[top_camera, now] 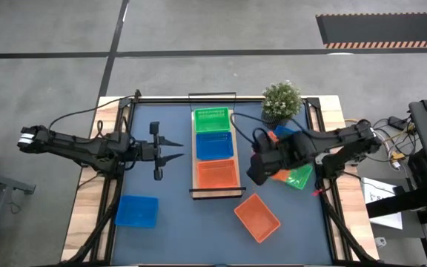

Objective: Stack baskets on shelf by color
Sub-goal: Stack the right orange bin on top of the orange bin on the shelf

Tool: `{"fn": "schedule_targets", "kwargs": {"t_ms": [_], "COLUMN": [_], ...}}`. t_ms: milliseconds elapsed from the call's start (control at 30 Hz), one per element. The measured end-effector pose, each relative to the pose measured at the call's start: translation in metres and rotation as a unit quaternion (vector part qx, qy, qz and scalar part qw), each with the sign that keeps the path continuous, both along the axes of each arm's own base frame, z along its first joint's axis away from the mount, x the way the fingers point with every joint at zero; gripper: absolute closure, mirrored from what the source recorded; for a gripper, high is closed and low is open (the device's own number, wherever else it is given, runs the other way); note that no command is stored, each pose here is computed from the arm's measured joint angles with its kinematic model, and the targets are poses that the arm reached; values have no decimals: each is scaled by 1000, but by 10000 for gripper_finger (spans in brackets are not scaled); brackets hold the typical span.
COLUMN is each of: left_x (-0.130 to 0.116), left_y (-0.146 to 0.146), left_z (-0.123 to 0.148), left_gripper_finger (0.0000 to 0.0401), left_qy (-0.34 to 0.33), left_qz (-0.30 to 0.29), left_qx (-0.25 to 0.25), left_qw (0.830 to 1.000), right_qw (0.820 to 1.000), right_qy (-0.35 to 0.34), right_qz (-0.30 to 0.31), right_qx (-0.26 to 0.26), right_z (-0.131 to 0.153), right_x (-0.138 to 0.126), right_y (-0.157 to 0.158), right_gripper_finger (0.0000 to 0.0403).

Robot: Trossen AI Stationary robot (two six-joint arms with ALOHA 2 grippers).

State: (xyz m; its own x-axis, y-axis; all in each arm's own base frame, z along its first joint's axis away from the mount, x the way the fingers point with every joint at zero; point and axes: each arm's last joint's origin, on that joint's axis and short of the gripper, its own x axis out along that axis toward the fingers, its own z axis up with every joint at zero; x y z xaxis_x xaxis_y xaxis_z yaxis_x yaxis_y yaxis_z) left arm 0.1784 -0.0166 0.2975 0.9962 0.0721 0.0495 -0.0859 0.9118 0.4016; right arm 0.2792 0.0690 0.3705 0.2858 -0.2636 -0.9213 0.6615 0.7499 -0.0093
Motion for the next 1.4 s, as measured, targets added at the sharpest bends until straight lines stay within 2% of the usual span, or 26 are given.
{"fn": "schedule_targets", "kwargs": {"t_ms": [233,433,633,867,1400], "left_x": [-1,-2,-3,-3,-3], "left_y": [0,0,0,0,0], "left_z": [-2,0,-1,0,-1], "left_gripper_finger": [289,289,289,289,289], "left_qy": [8,4,6,4,5], "left_qz": [0,0,-1,-1,-1], "left_qx": [1,0,-11,-12,-11], "left_qw": [1000,1000,1000,1000,1000], "right_qw": [987,970,954,943,935], "right_qy": [-79,-65,-57,-38,10], "right_qz": [135,221,284,325,350], "right_qx": [-47,-80,-77,-64,-49], "right_z": [22,20,14,-3,-43], "right_x": [39,74,100,116,141], "right_y": [-8,0,8,13,17], "right_gripper_finger": [392,392,392,392,392]}}
